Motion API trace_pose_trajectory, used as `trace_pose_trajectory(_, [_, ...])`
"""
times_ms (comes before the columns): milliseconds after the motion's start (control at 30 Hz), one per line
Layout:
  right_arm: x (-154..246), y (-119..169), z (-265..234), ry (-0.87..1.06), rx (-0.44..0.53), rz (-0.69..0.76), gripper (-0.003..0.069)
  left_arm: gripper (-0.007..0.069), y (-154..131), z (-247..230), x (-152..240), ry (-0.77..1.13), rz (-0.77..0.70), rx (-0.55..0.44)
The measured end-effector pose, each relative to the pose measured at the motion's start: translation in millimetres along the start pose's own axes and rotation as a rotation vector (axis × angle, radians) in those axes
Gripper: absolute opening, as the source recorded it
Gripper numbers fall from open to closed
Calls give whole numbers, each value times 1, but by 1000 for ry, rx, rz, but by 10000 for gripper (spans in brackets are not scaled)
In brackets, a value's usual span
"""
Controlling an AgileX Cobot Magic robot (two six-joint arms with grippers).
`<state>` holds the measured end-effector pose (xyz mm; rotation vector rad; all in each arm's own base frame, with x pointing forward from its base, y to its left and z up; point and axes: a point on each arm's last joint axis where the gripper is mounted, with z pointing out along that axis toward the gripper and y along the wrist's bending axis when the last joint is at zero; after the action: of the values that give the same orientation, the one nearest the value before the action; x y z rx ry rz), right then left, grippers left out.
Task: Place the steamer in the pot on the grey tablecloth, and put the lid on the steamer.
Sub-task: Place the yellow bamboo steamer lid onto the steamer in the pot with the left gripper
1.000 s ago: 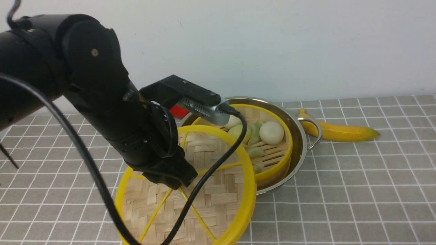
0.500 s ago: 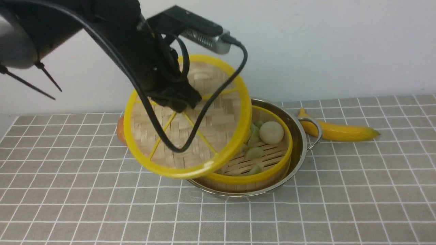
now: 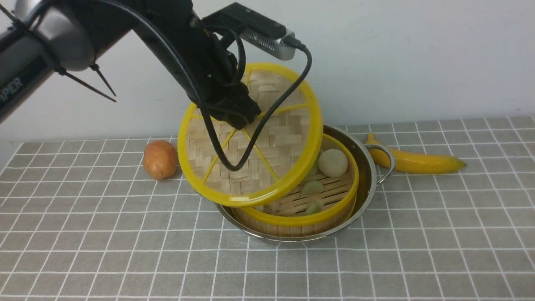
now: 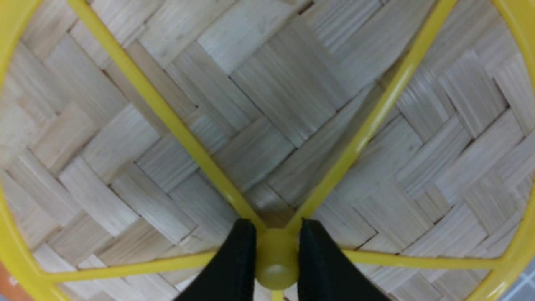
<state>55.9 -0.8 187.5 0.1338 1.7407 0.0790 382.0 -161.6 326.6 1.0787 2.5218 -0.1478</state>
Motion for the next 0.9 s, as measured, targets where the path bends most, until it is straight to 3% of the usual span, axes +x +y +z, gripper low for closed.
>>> trace_pose_trajectory(433, [0, 0, 0, 0, 0, 0, 240, 117, -11, 12, -5, 15, 312, 29])
trace_pose_trajectory(900, [0, 0, 0, 0, 0, 0, 240, 117, -30, 9, -20, -170, 161, 225])
